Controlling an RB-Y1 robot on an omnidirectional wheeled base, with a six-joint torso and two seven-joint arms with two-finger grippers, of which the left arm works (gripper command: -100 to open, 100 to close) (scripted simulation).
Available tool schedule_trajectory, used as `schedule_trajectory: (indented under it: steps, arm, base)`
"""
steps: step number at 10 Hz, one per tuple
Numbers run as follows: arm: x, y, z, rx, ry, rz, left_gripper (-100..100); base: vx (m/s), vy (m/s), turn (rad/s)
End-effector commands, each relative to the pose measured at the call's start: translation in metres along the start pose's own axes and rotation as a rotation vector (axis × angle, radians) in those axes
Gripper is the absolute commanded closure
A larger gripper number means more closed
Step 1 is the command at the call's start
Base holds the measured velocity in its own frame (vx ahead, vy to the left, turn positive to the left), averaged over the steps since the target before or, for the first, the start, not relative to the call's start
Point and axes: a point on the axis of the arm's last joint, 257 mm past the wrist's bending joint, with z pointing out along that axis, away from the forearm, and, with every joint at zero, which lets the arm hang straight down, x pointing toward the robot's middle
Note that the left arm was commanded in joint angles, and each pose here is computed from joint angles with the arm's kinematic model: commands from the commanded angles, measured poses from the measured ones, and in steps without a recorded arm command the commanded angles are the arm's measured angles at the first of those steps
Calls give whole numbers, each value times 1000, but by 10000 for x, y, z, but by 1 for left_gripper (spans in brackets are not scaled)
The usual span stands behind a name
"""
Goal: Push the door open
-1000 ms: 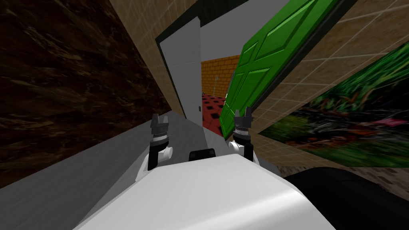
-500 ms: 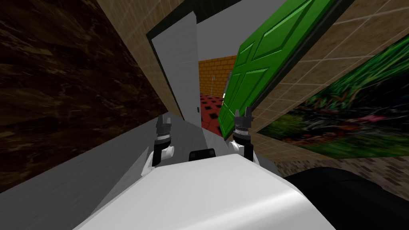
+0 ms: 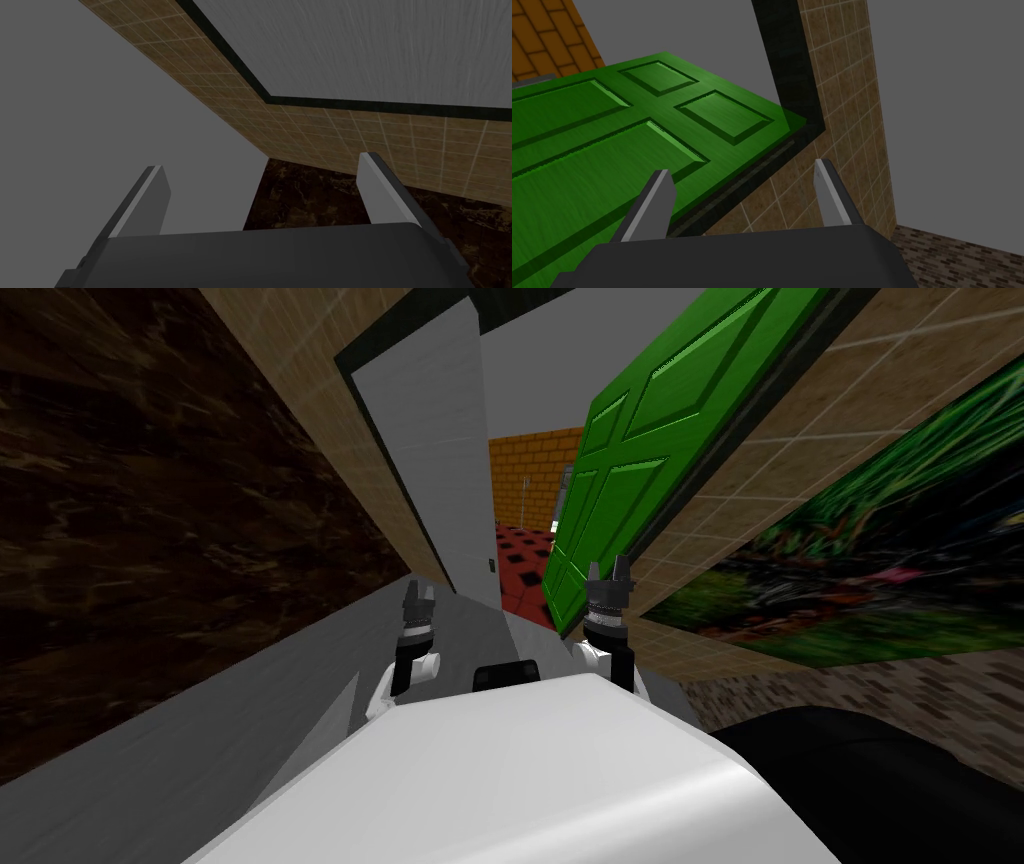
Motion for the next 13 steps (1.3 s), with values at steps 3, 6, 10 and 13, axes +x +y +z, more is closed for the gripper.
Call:
schedule_trajectory:
  steps: [3,6,10,13]
  arm:
    - [20,326,-48,-51,5,-7,-100]
    - [41,506,-81,-81,8,-11,-100]
    - [87,862,-160,-142,12,-20,-100]
    - [127,1120,-231,-188,15,-27,-100]
  base:
    - [86,58,-136]
    - [61,45,-94]
    - [81,60,-153]
    - [75,77,-149]
